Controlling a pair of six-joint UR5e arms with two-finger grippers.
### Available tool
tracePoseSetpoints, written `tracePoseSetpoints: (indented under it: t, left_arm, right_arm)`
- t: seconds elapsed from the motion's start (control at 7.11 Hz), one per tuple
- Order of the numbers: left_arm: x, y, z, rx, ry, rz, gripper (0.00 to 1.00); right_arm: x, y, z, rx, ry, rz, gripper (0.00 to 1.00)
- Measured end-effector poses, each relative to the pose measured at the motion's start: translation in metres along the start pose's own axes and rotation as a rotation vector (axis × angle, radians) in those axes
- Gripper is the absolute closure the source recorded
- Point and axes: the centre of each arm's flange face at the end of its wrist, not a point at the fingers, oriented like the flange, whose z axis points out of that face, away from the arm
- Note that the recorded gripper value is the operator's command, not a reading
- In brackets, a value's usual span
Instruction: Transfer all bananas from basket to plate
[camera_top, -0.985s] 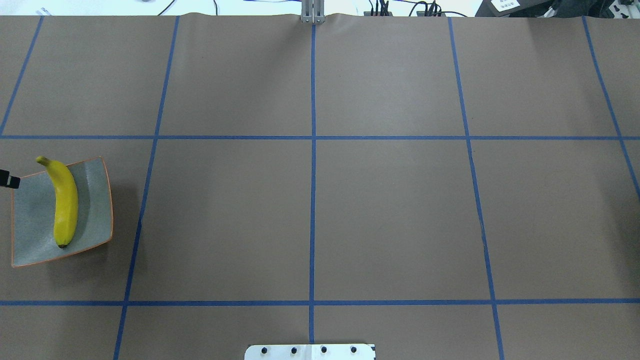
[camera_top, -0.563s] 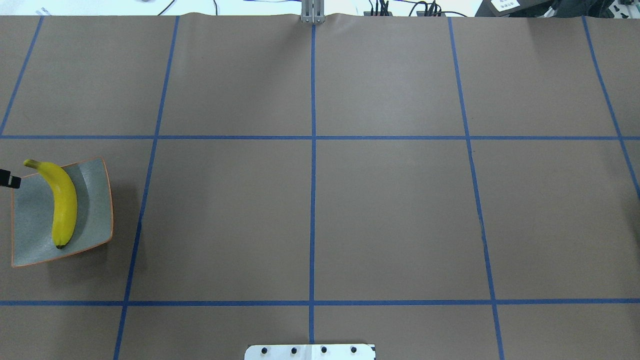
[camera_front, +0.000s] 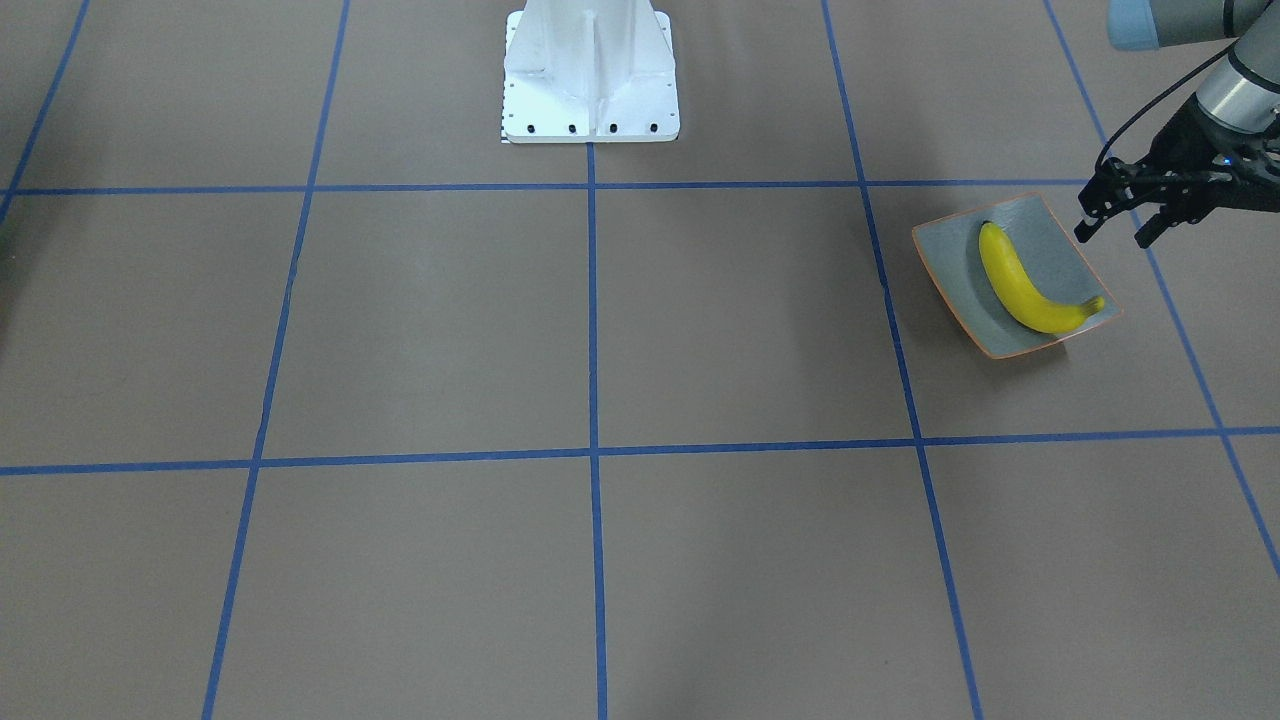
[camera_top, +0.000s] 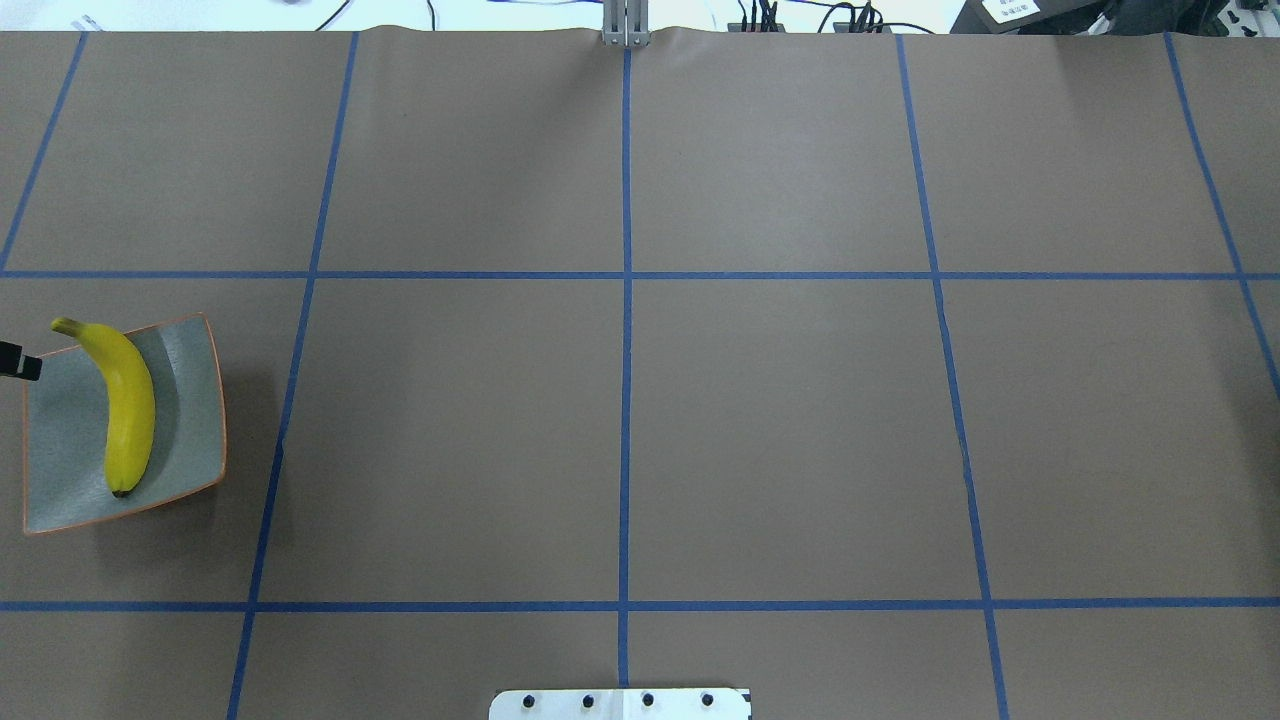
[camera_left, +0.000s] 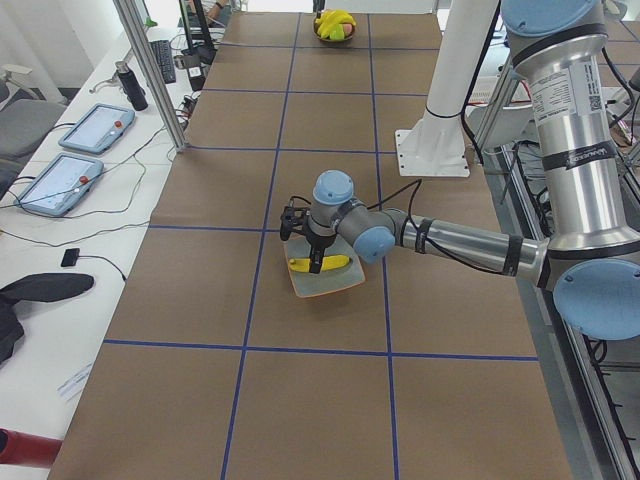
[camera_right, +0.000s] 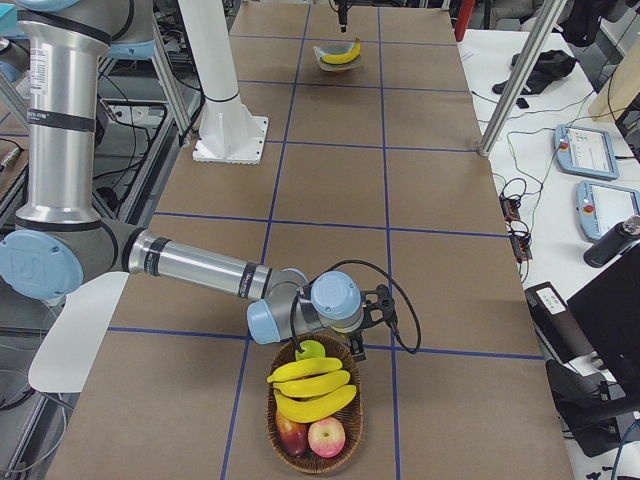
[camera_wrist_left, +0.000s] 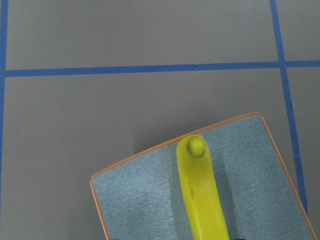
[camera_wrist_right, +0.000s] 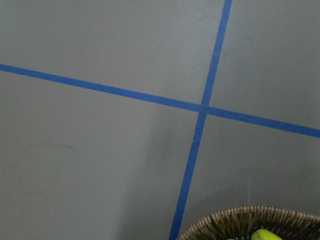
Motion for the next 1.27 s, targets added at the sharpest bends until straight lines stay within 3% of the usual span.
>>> tracePoseSetpoints:
  t: [0.56, 1.27]
  left_arm:
    - [-0.002, 0.000, 0.005, -0.006, -0.002, -0.002, 0.15]
    - [0.000, 0.000, 0.004, 0.001, 0.008, 0.004, 0.13]
  right_arm:
    - [0.028, 0.020, -0.002, -0.138, 0.030, -0.068, 0.00]
    - [0.065, 0.068, -0.011, -0.238, -0.014, 0.094, 0.04]
